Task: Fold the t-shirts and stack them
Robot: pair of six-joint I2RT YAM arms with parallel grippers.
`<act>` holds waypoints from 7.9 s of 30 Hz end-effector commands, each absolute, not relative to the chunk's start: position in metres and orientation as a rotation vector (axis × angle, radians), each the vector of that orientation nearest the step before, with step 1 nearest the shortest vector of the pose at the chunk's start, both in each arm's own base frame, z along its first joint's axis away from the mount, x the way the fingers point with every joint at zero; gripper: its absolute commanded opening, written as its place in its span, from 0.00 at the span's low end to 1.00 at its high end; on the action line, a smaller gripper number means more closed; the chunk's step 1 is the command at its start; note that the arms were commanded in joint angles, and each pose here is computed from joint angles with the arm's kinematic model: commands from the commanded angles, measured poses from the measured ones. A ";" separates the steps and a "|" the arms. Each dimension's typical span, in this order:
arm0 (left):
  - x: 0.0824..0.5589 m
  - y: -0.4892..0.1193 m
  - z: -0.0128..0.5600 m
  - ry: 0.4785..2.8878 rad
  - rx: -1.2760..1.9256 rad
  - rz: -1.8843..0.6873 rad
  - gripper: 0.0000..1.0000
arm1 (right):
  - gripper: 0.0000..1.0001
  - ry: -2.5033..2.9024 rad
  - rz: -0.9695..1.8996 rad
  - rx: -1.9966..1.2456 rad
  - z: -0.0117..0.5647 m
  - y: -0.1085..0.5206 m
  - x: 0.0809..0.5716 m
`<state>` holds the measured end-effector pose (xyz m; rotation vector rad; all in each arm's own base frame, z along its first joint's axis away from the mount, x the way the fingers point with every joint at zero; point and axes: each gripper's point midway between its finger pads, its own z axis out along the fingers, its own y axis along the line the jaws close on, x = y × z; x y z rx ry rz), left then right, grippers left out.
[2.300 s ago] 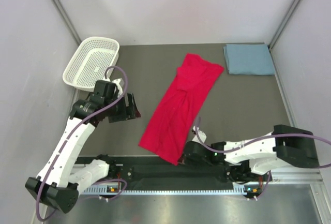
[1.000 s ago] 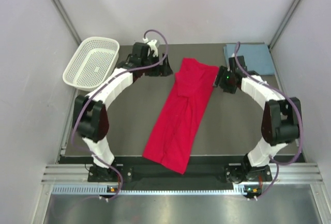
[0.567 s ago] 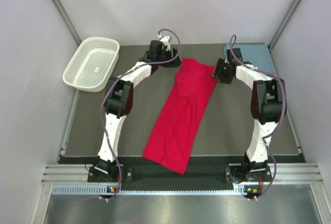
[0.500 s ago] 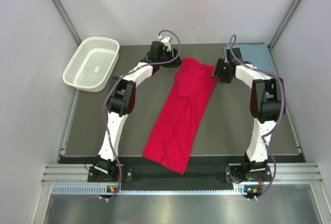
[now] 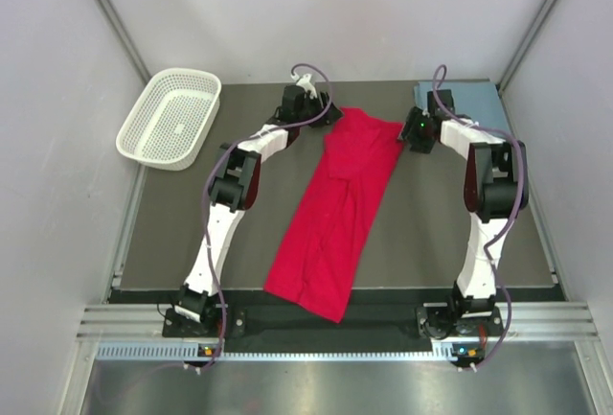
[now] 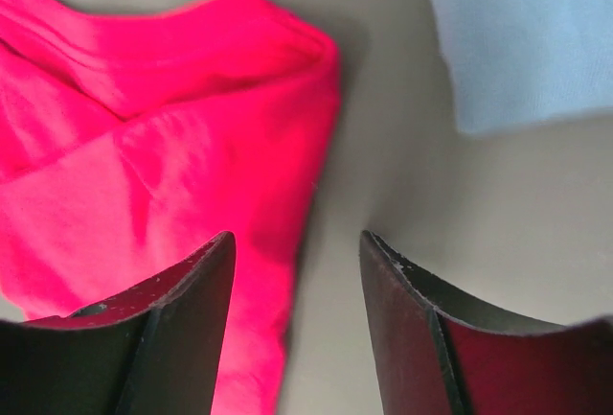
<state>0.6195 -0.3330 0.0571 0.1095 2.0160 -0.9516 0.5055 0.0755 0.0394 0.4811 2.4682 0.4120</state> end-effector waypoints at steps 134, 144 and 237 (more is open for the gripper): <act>0.588 -0.227 0.049 2.263 -0.440 -1.048 0.42 | 0.51 2.282 0.410 -0.021 0.138 0.170 0.504; 0.599 -0.216 0.042 2.275 -0.466 -0.933 0.37 | 0.50 2.297 0.408 0.009 0.129 0.155 0.496; 0.607 -0.263 0.160 2.020 0.034 -0.912 0.56 | 0.50 2.393 0.411 0.111 0.096 0.111 0.456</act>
